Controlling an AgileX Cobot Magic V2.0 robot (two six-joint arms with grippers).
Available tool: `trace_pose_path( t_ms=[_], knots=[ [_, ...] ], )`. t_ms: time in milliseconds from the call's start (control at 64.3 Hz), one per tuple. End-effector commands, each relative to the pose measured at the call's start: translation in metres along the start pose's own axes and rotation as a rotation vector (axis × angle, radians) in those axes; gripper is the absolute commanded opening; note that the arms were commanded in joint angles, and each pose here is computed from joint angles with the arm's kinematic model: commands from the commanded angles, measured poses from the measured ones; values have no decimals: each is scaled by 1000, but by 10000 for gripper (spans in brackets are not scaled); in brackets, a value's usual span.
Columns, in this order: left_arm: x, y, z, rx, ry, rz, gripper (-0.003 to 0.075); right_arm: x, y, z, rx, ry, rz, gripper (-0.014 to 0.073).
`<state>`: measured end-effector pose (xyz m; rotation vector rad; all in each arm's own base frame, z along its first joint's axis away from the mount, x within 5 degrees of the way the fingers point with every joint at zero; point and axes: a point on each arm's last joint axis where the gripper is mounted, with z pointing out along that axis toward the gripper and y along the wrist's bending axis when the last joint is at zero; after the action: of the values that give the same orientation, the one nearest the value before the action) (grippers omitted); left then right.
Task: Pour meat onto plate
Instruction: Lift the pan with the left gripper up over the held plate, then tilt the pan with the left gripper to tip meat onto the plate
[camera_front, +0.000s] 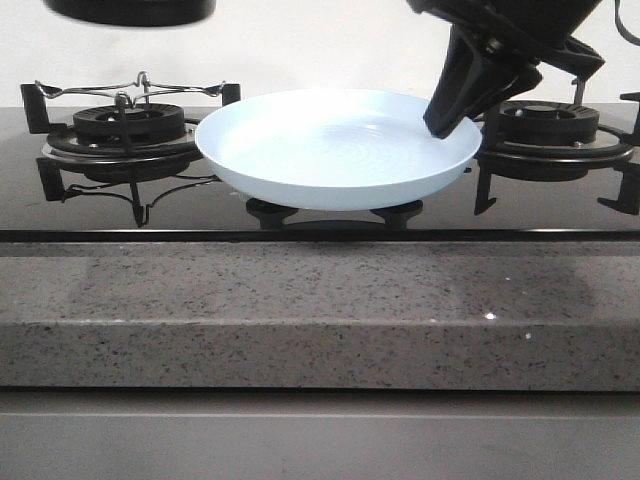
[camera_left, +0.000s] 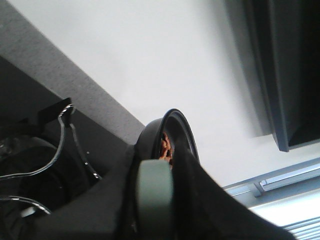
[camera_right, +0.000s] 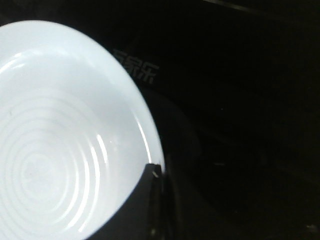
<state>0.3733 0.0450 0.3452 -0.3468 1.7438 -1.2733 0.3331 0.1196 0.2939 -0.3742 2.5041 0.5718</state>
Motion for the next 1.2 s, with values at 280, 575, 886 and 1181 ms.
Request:
trace_pose_path(
  t_ms=[280, 575, 886, 1181],
  knots=[
    [39, -107, -37, 98, -54, 262, -20, -11, 10, -24, -18, -101, -13, -105],
    [93, -119, -32, 106, 19, 381, -20, -11, 10, -24, -18, -101, -13, -105],
    [127, -136, -13, 116, 81, 551, -20, -11, 10, -24, -18, -101, -13, -105],
    [152, -161, -10, 174, 60, 831, -20, -11, 10, -24, -18, -101, -13, -105]
  ],
)
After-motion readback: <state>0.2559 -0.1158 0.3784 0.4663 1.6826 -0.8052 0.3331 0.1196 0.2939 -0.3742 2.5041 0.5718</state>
